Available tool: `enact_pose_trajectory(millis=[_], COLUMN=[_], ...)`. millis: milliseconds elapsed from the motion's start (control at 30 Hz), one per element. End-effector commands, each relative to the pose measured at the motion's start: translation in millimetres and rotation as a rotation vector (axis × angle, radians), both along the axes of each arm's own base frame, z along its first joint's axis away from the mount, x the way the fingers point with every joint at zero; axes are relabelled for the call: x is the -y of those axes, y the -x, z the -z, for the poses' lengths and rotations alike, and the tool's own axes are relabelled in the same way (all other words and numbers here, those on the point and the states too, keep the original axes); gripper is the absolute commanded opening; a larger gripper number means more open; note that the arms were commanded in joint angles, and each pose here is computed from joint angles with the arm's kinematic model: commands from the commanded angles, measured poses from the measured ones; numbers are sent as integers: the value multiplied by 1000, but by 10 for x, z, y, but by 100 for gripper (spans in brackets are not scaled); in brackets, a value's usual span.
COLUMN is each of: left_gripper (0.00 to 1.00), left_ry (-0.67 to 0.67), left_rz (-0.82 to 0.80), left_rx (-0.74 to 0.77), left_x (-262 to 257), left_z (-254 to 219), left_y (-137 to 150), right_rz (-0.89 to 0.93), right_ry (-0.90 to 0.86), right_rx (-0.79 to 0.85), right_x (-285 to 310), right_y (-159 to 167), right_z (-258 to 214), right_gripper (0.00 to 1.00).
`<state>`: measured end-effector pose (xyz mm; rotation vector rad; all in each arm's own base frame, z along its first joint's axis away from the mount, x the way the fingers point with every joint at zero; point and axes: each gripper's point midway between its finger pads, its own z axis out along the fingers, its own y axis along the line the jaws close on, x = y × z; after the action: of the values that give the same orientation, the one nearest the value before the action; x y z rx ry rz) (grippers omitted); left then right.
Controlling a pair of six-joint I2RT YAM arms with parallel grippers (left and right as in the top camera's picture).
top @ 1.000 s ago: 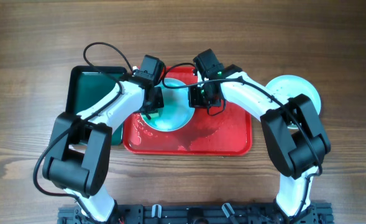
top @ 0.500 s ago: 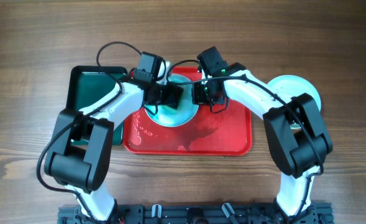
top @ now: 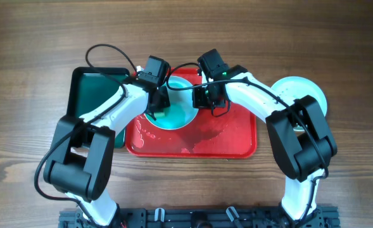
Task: Clean dirty plates on tray and stack at the side
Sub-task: 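Hold the plate with the right gripper and scrub it with the sponge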
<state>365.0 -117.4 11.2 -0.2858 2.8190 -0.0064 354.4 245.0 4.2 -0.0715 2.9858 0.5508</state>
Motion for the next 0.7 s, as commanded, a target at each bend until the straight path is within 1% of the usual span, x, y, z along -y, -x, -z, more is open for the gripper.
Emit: enact_pose_trajectory(millis=[0, 100, 167, 200, 300, 367, 433, 500, 567, 600, 667], left_gripper=[4, 5, 4, 4, 4, 4, 4, 4, 4, 4, 4], left_ry=[-104, 29, 169, 240, 434, 513, 507, 437, 340, 265, 174], left_rz=[-102, -59, 17, 74, 342, 452, 455, 406, 250, 141, 12], left_rx=[78, 117, 129, 118, 80, 48, 23, 20, 27, 53, 90], left_x=[-243, 50, 394, 570, 1084, 1259, 1228, 1042, 694, 394, 38], left_z=[147, 116, 70, 46, -67, -118, -89, -19, 35, 19, -30], left_y=[-161, -279, -317, -291, -95, 56, 106, 51, -82, -197, -303], right_rz=[5, 5, 5, 5, 5, 5, 5, 5, 5, 5, 5], right_ry=[36, 37, 36, 37, 37, 36, 37, 37, 38, 38, 38], right_rx=[2, 2, 2, 2, 2, 2, 2, 0, 0, 0, -1], right_x=[95, 95, 95, 95, 96, 96, 96, 98, 99, 99, 100], right_y=[-37, -36, -36, -36, -35, -36, -35, -30, -30, -30, -27], right_z=[64, 65, 65, 65, 66, 65, 65, 66, 66, 66, 68], right_gripper=[4, 4, 4, 4, 4, 4, 4, 4, 4, 4, 4])
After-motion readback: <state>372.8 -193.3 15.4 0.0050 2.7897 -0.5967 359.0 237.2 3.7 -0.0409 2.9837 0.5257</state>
